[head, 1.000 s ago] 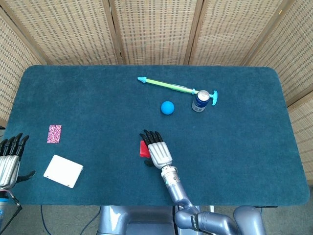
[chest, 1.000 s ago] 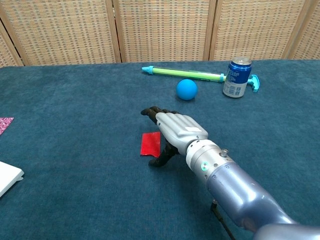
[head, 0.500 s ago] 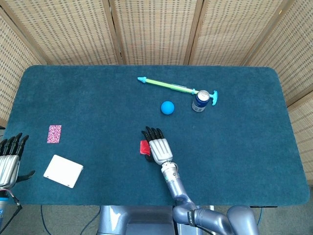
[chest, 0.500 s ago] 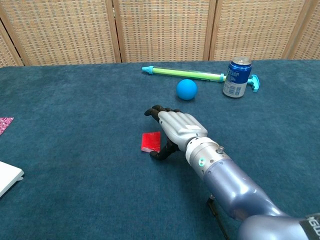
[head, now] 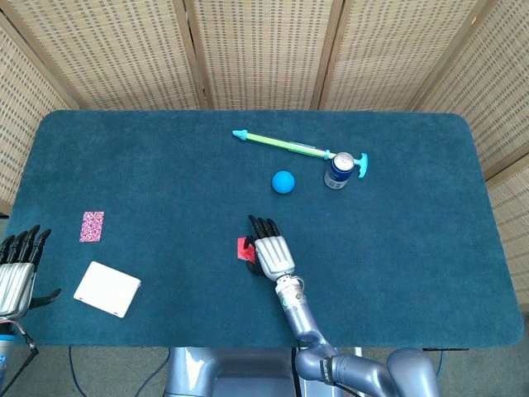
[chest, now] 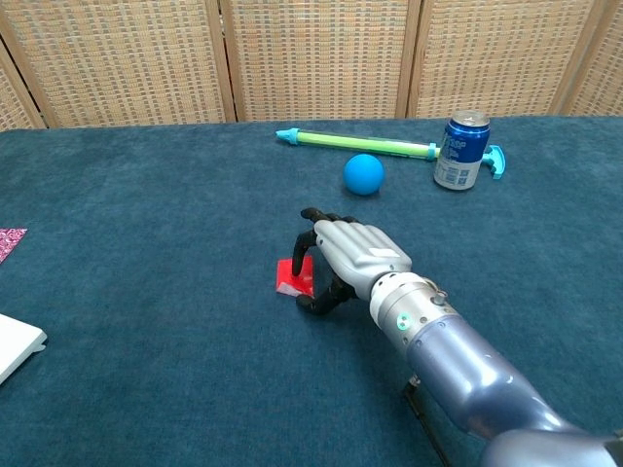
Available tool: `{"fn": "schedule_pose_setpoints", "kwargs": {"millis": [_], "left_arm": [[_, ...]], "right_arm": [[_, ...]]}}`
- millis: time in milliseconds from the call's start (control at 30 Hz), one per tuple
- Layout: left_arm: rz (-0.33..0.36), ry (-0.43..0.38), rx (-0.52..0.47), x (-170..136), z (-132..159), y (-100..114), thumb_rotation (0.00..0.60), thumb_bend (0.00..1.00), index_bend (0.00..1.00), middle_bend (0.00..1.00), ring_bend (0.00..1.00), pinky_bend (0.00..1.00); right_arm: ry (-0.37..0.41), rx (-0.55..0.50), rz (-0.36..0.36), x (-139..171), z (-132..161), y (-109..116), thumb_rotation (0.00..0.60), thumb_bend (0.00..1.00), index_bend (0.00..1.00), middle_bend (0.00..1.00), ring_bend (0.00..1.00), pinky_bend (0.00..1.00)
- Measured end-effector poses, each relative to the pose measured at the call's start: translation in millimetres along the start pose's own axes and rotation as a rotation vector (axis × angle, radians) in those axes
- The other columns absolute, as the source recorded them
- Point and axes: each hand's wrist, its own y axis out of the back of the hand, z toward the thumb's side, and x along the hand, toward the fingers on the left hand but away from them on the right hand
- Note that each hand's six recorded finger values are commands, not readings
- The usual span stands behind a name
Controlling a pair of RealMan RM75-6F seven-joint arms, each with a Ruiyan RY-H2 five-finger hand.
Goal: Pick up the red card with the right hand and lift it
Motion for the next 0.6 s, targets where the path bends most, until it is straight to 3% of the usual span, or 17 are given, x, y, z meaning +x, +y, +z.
{"fn": "schedule_pose_setpoints", "kwargs": {"millis": [233, 400, 600], "left_arm": [[-0.004, -0.003, 0.0, 0.1, 0.7, -0.8, 0.6, 0.12, 0.0, 0.0, 0.0, 0.03], [-0.006, -0.001, -0.001, 0.4, 0.4, -0.9, 0.6, 0.12, 0.0, 0.0, 0.0, 0.03], [-0.006, -0.004, -0.002, 0.3, 0.8, -1.0, 0.6, 0.12, 0.0, 0.0, 0.0, 0.03]], "right_arm": [[-0.002, 0.006, 0.01, 2.1, -2.3, -0.7, 0.6, 0.42, 0.63, 0.15, 0.0, 0.0], [-0.001, 0.003, 0.022, 3.6, -3.4, -3.5, 0.6, 0.42, 0.66, 0.16, 0.0, 0.0], [0.002, 0.008, 0.031, 4.7, -3.5, -6.0, 0.6, 0.5, 0.66, 0.16, 0.0, 0.0]]}}
